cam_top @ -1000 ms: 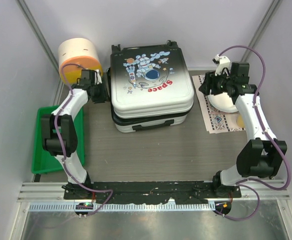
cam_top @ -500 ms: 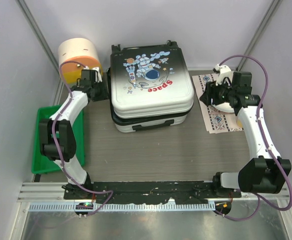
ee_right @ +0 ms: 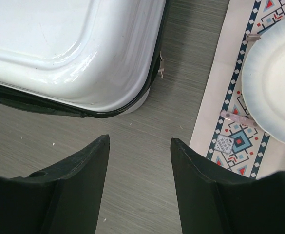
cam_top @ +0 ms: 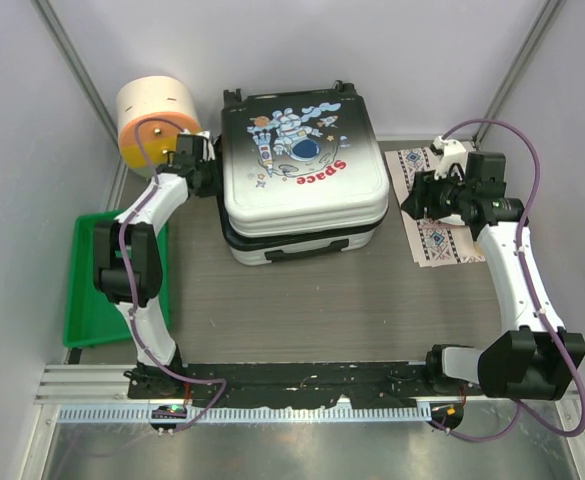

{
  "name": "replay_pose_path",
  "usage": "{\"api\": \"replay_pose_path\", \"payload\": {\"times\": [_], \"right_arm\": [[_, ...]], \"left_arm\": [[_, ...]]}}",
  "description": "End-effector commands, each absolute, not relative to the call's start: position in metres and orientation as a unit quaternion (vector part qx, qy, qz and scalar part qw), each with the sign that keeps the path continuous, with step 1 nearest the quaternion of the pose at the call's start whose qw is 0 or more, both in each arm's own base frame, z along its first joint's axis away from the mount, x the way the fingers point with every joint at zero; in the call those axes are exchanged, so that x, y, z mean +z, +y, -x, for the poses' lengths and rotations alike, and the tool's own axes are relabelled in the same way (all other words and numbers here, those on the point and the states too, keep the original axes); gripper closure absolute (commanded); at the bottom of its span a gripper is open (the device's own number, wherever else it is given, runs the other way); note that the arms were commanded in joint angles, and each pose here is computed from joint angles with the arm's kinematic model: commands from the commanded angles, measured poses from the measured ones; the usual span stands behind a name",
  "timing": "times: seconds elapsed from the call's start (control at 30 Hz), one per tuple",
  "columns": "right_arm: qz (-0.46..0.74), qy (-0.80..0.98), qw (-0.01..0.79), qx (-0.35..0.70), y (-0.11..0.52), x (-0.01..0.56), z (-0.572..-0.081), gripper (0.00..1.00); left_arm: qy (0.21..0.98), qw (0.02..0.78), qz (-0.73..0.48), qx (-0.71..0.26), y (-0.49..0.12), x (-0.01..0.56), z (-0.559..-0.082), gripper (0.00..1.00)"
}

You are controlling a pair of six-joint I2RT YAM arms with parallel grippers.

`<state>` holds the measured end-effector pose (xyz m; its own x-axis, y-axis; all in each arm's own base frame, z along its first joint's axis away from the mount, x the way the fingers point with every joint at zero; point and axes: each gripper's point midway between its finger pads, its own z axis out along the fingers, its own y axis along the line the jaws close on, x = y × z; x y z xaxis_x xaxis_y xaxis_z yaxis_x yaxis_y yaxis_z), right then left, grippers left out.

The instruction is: Open, take out, and arrange the luggage

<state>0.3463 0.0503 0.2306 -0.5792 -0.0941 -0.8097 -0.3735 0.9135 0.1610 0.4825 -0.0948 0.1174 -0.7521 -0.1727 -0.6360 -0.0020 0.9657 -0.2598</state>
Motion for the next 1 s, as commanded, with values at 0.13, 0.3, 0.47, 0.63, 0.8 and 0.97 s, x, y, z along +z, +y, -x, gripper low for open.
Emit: {"api": "replay_pose_path", "payload": {"times": [0.13,0.3,0.47,0.63,0.8,0.97], "right_arm": [[0.026,0.903,0.408,0.131,0.031,0.213,-0.324,0.48],[-0.067,0.932,0.346,0.083,-0.011,0.179,-0.305,0.48],[-0.087,0.938,0.329,0.065,-0.022,0.157,-0.290,0.50],[-0.097,0.942,0.316,0.065,-0.023,0.143,-0.289,0.51],[-0.100,0.941,0.316,0.068,-0.023,0.135,-0.294,0.54],[-0.101,0.936,0.314,0.126,-0.003,0.128,-0.295,0.58]], "left_arm": [[0.948,0.285,-0.036,-0.139,-0.166,0.105,-0.396,1.00],[0.948,0.279,-0.041,-0.148,-0.193,0.112,-0.333,1.00],[0.910,0.336,-0.026,-0.241,-0.225,0.183,-0.288,0.68],[0.887,0.396,-0.084,-0.225,-0.195,0.227,-0.278,0.41],[0.857,0.461,-0.080,-0.216,-0.143,0.269,-0.317,0.36],[0.817,0.556,-0.066,-0.139,-0.109,0.329,-0.414,0.44]]}}
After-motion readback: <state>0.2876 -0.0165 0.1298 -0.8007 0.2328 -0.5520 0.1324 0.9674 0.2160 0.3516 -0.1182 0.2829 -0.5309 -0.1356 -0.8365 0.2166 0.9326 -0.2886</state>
